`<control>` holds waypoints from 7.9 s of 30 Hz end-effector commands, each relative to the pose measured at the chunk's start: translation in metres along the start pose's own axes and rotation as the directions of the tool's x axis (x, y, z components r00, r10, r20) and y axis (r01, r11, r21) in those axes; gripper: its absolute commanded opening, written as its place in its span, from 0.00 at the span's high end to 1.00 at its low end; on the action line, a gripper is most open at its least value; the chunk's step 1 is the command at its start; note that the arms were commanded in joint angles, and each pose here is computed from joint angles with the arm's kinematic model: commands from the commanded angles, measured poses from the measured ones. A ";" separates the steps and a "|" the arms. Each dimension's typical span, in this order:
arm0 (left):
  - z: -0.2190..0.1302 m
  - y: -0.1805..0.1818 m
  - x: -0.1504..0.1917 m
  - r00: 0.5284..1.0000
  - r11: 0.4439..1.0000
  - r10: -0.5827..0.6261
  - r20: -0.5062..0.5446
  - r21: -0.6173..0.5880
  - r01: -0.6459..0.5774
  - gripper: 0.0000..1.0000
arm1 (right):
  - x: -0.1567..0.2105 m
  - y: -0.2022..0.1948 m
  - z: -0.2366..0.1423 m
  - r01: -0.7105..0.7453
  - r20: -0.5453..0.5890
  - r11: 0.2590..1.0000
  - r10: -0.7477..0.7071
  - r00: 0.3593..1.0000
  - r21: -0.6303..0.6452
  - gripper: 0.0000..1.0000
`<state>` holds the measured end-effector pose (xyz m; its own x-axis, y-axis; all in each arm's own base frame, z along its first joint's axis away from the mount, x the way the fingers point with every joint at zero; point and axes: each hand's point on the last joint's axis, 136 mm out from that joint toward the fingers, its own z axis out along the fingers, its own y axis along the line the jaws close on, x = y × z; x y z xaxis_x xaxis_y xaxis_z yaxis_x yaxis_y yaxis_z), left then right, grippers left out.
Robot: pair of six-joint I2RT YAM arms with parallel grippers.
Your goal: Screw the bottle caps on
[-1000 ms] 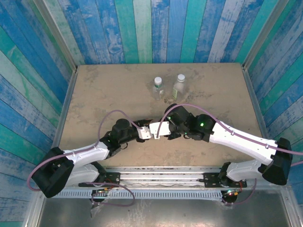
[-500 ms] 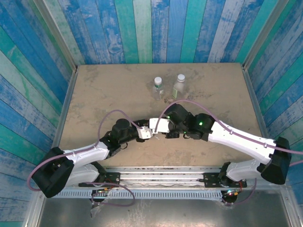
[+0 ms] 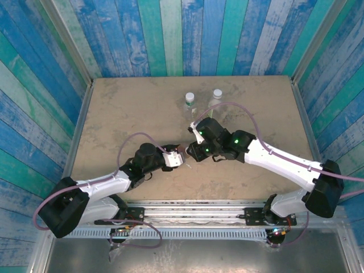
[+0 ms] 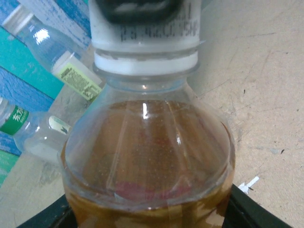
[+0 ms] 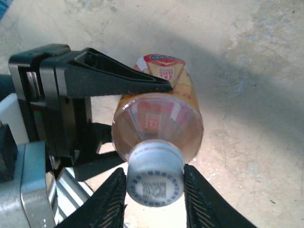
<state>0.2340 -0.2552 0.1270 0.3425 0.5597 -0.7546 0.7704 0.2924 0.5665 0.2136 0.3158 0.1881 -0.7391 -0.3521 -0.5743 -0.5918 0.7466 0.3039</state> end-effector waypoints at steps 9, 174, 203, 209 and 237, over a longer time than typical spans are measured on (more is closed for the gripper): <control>-0.008 -0.009 -0.048 0.954 0.975 -0.156 0.258 0.196 0.106 0.46 | 0.008 0.019 -0.074 0.793 0.193 0.609 -0.777 0.600 -0.017 0.38; -0.014 0.091 -0.092 0.857 0.951 -0.281 0.433 0.003 0.310 0.46 | -0.094 0.013 -0.068 0.438 0.452 0.897 -0.415 0.789 0.058 1.00; 0.007 0.063 -0.089 0.869 0.944 -0.327 0.371 0.171 0.282 0.46 | -0.082 0.019 -0.100 0.531 0.522 0.831 -0.529 0.669 0.162 0.35; 0.007 0.062 -0.091 0.867 0.942 -0.330 0.374 0.186 0.279 0.46 | -0.088 0.016 -0.078 0.494 0.486 0.859 -0.493 0.722 0.136 0.48; -0.022 0.065 -0.012 0.805 0.801 -0.542 0.239 -0.143 0.582 0.06 | -0.110 -0.067 -0.029 0.166 0.502 0.944 -0.294 0.813 0.285 0.96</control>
<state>0.2644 -0.2426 0.1703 -0.0014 0.1308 -0.9914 0.8042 0.5893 0.0766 0.3088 0.2811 0.2514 -0.2681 -0.2893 -0.9189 -0.6215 0.7808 -0.0645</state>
